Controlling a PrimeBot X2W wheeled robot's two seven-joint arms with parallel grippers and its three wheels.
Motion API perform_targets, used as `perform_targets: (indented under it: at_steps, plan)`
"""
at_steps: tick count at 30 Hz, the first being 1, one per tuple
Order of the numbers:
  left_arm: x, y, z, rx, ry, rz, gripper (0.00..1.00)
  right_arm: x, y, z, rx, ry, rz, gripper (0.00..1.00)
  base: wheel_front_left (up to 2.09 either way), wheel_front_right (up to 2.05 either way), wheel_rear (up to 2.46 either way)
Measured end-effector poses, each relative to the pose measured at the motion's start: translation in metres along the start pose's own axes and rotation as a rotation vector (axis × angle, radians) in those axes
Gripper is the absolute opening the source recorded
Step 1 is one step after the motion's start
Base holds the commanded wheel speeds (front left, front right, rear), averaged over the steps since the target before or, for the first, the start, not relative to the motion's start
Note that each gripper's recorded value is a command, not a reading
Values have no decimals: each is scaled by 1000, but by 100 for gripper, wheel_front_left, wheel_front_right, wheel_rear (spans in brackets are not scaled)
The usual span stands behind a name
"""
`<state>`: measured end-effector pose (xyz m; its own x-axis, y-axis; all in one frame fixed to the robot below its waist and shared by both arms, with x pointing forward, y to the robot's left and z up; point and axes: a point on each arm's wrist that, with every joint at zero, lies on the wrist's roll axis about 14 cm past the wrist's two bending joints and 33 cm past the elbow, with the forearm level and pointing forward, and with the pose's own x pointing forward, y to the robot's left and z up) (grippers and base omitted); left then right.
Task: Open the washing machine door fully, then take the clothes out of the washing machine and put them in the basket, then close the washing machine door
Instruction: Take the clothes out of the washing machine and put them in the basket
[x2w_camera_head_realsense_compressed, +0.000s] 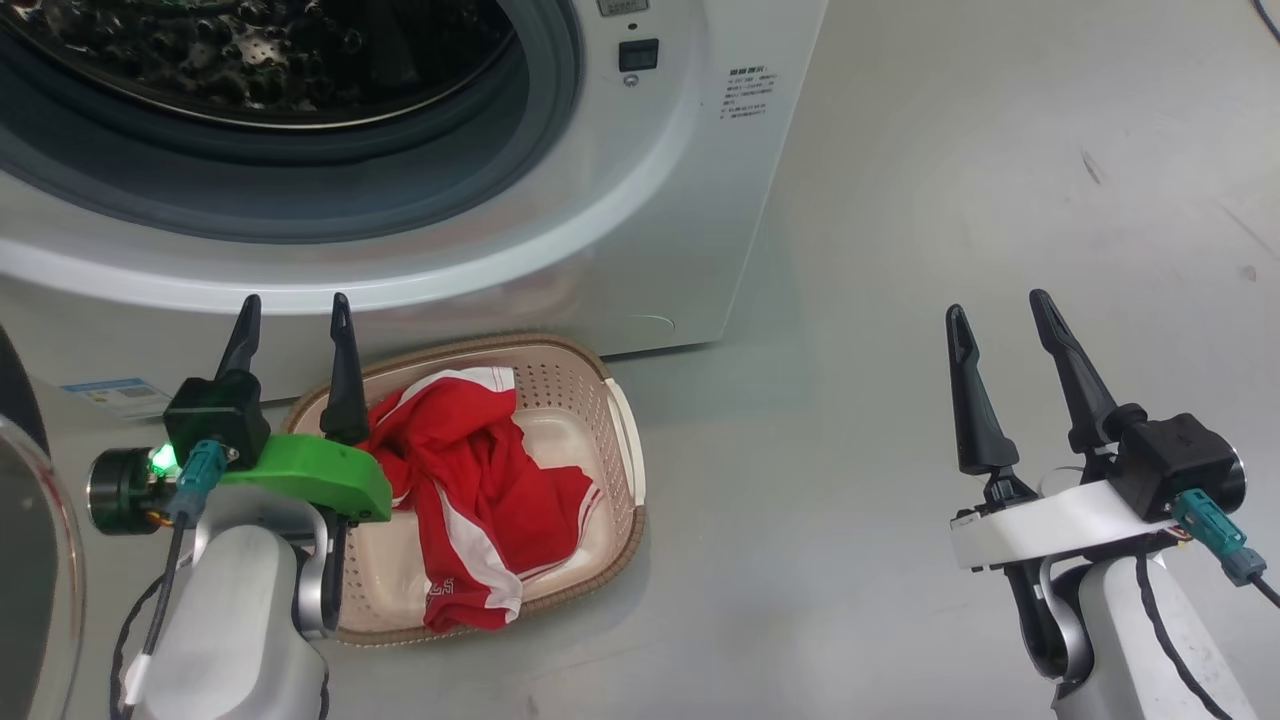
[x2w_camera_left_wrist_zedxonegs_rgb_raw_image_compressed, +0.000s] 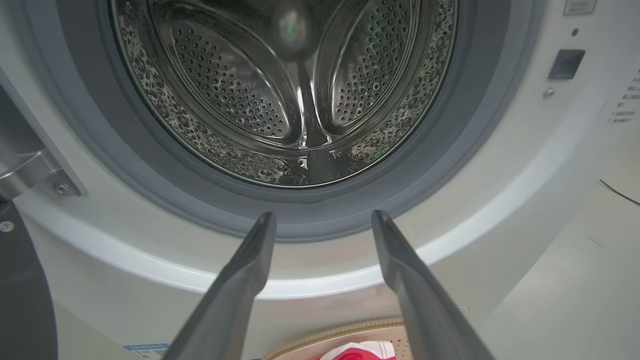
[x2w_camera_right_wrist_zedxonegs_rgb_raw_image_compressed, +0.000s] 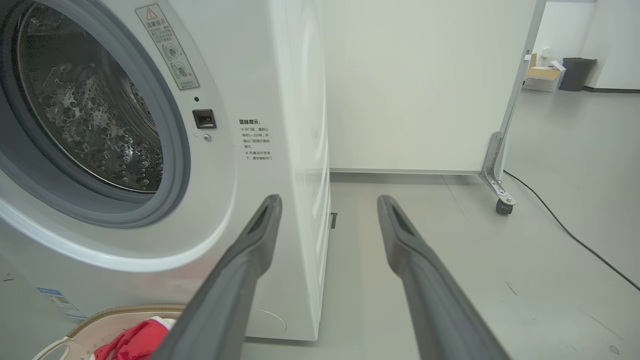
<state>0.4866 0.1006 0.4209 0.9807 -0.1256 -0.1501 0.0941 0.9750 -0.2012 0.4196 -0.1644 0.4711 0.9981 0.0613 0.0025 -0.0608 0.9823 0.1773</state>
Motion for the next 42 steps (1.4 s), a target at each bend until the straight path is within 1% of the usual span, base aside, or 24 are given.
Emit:
perform_targets:
  at_steps: [9,16,26,34,42]
  plan:
    - [-32,8,52,17,-149,27,100,-11,16,12,9,-28,38,100,0,0,0]
    - [-64,14,54,18,-159,52,100,-26,21,17,7,-36,42,100,0,0,0]
    - [-100,9,44,18,-140,44,100,-49,29,18,14,-33,49,100,0,0,0]
    - [-113,1,41,17,-137,25,100,-60,26,19,13,-35,29,100,0,0,0]
    - [-118,-6,50,37,-169,5,100,-63,24,23,11,-50,17,100,0,0,0]
